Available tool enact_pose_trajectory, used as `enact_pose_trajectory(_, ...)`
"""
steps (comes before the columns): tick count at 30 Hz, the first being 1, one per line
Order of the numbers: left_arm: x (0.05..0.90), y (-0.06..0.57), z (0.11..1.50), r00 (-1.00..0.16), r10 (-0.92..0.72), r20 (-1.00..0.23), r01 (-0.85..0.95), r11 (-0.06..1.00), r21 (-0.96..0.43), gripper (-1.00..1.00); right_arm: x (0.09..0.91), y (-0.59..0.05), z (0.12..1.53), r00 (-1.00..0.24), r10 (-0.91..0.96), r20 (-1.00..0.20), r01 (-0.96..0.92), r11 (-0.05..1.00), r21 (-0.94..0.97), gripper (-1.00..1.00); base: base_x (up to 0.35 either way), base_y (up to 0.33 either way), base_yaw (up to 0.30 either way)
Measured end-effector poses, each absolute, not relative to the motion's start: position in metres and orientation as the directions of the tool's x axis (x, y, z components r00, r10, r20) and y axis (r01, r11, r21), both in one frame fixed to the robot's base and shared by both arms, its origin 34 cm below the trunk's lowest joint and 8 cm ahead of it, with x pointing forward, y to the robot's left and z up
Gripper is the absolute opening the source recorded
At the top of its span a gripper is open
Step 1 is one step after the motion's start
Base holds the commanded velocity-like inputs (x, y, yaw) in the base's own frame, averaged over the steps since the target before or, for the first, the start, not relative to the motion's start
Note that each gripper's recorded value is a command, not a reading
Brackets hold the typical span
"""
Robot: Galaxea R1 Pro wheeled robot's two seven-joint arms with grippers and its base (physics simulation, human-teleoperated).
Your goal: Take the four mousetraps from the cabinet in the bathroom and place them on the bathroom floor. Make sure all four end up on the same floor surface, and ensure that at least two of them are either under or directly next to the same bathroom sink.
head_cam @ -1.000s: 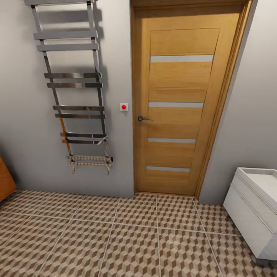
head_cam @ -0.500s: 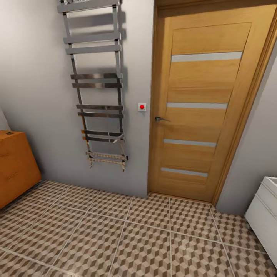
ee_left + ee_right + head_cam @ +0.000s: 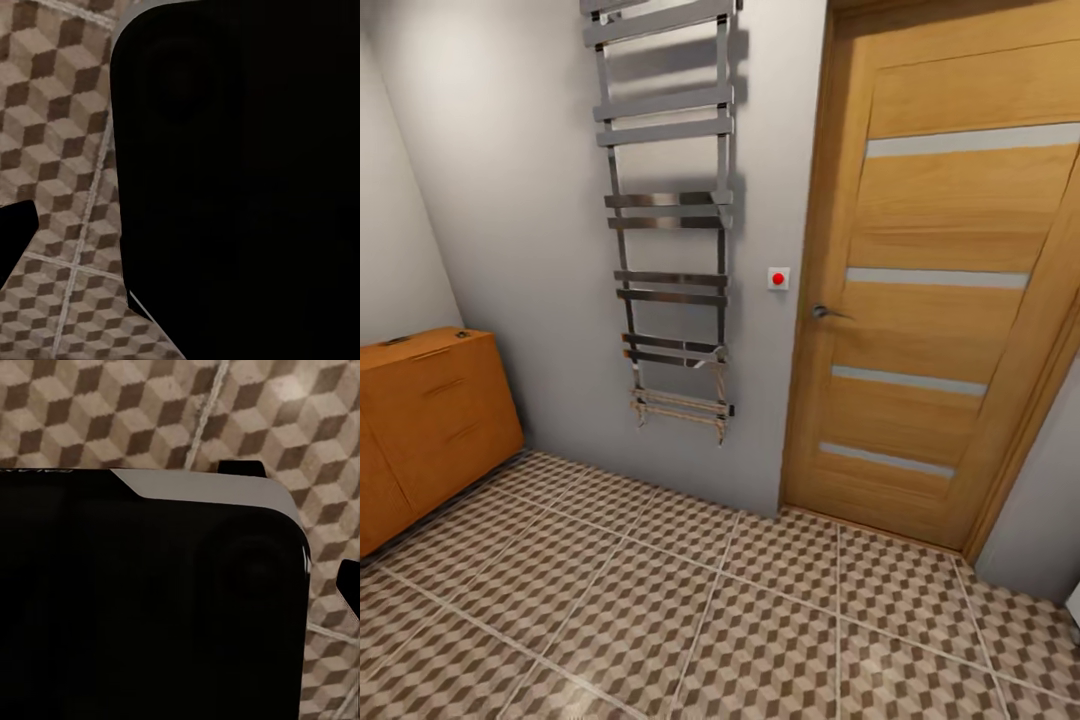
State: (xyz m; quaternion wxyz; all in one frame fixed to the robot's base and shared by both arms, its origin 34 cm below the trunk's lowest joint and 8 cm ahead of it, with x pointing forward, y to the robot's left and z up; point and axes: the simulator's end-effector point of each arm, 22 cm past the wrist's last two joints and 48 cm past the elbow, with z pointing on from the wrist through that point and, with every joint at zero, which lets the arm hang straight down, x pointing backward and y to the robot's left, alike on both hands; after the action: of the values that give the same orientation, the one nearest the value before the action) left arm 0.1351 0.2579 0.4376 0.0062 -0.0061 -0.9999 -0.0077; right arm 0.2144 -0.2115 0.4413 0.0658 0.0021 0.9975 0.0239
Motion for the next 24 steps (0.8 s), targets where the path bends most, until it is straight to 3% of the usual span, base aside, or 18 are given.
enact_pose_trajectory(24,0.1431,0.2542,0.4376,-1.000,0.012,-0.004,0.012,1.000,0.011,1.00,0.2221,-0.2111,0.4425,-0.986,0.008,-0.166,0.000,0.999,0.048,1.00,0.000,-0.033,0.285)
